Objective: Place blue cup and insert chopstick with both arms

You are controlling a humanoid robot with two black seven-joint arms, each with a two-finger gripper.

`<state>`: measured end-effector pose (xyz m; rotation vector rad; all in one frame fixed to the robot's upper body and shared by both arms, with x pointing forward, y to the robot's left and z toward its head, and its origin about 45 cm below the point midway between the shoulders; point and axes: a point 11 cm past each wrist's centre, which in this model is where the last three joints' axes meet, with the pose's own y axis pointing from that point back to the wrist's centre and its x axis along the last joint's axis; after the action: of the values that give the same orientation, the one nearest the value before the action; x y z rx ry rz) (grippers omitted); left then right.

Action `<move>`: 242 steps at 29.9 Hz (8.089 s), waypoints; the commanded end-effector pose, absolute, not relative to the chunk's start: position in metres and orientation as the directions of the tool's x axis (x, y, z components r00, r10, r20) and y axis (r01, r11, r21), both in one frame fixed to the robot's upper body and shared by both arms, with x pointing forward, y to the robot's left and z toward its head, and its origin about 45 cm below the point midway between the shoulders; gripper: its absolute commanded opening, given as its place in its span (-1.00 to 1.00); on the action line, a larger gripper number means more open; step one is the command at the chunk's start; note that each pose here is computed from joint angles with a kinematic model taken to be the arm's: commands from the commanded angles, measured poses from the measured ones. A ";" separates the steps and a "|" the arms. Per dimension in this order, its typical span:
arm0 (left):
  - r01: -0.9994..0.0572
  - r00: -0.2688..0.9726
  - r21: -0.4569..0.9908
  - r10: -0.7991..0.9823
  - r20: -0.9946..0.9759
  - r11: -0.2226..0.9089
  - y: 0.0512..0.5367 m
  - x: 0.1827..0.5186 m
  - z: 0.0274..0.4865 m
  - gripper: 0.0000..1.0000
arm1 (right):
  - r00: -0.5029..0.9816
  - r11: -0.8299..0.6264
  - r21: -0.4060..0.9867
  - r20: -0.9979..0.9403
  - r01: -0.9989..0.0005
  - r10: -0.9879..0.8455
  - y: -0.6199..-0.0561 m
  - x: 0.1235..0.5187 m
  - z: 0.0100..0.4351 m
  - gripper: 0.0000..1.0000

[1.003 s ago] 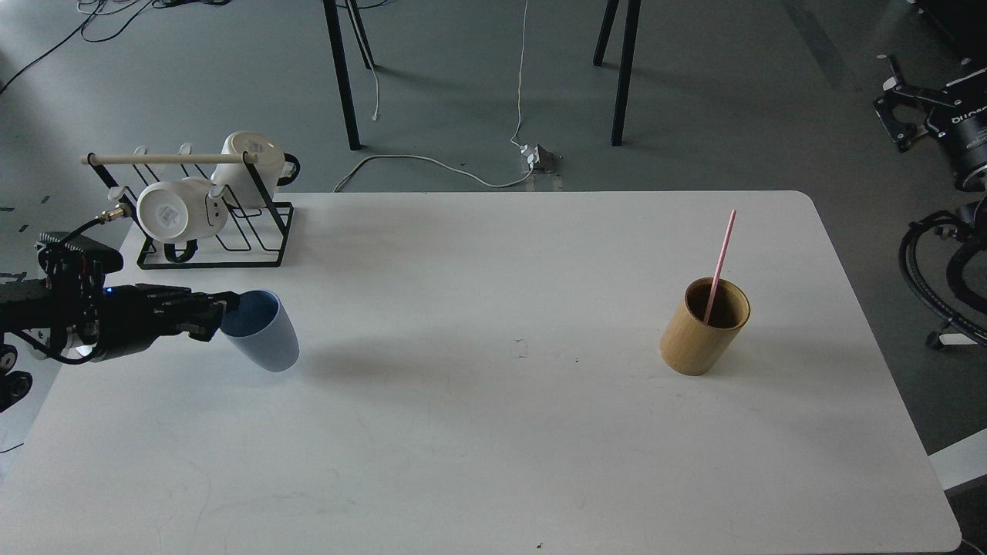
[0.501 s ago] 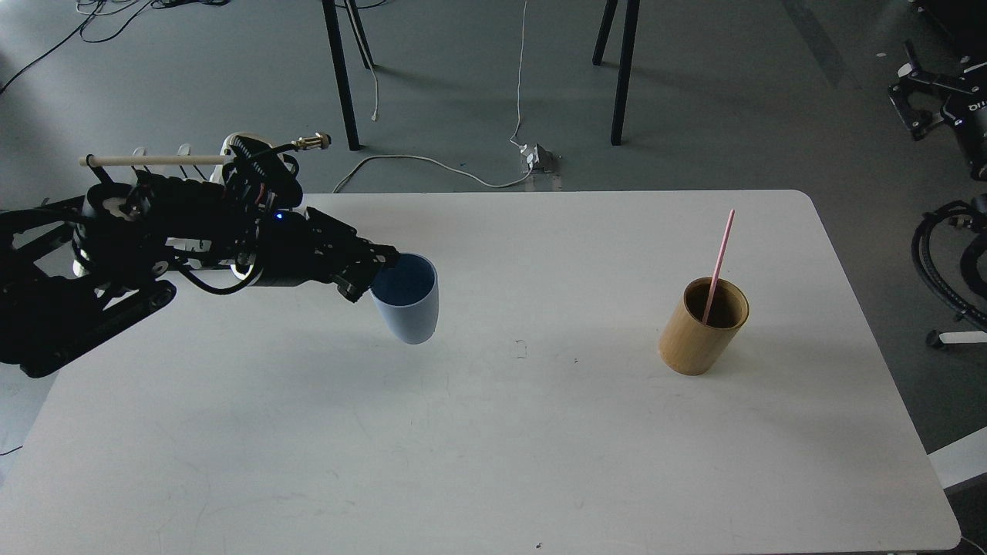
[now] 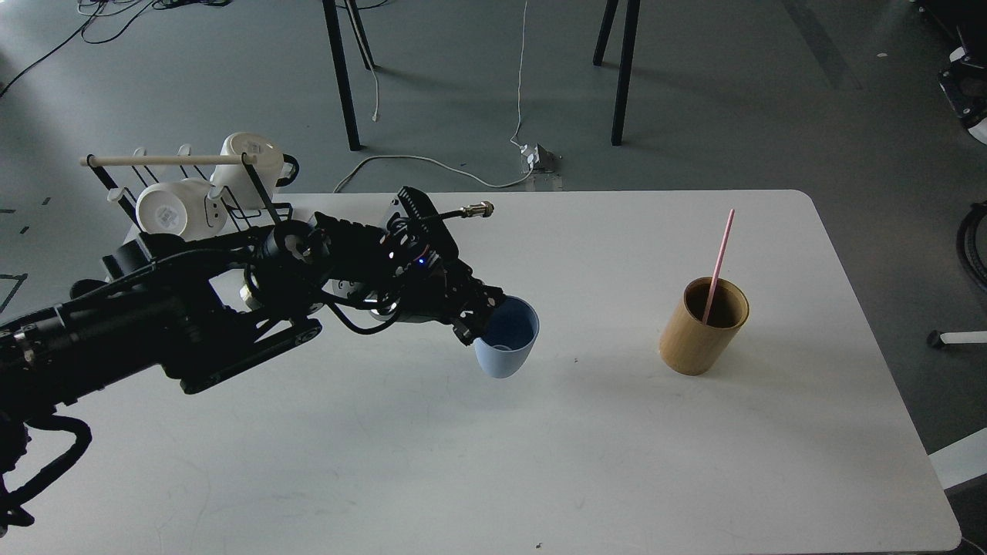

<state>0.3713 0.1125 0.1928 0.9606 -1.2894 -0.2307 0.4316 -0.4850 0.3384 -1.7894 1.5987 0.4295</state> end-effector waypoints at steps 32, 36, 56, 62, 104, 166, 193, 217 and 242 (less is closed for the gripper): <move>-0.331 0.348 0.738 -0.651 0.675 0.588 0.094 0.370 0.165 -0.75 | 0.178 0.021 -0.285 -0.654 -0.958 -0.735 -0.495 0.428 0.344 0.98; -0.329 0.348 0.737 -0.650 0.676 0.591 0.094 0.369 0.165 -0.71 | 0.178 0.020 -0.284 -0.654 -0.959 -0.736 -0.495 0.428 0.343 0.98; -0.556 0.632 0.139 0.308 0.712 0.820 0.125 0.436 0.305 0.99 | 0.219 -0.131 -0.215 -0.466 -0.968 -0.857 -0.489 0.410 0.362 0.98; -0.654 0.655 -0.095 0.625 0.425 0.750 0.159 0.459 0.350 0.99 | 0.359 -0.318 -0.178 -0.304 -0.931 -0.882 -0.447 0.399 0.379 0.98; -0.974 0.222 -0.178 0.722 -0.656 0.138 0.351 0.482 0.257 0.99 | 0.625 -0.397 0.524 0.758 -0.753 -0.185 -0.337 0.382 0.204 0.78; -0.971 0.234 -0.191 0.731 -0.641 0.143 0.353 0.486 0.267 0.99 | 0.462 -0.564 0.367 0.886 -0.740 -0.029 -0.253 0.434 0.363 -0.85; -0.969 0.245 -0.191 0.738 -0.628 0.158 0.350 0.488 0.271 0.99 | 0.644 -0.688 0.447 0.764 -0.572 -0.039 -0.140 0.399 0.259 -0.86; -0.969 0.241 -0.191 0.739 -0.629 0.154 0.351 0.488 0.270 0.99 | 0.702 -0.697 0.520 0.712 -0.494 0.034 -0.114 0.381 0.216 -0.61; -0.970 0.240 -0.193 0.739 -0.630 0.151 0.352 0.488 0.271 0.99 | 0.573 -0.669 0.112 0.631 -0.735 -0.523 -0.175 0.447 0.351 0.99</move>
<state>0.4877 0.3531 0.2715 -0.6367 0.4346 1.2840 0.4342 -0.1485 0.3249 -3.1990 1.1449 -1.1998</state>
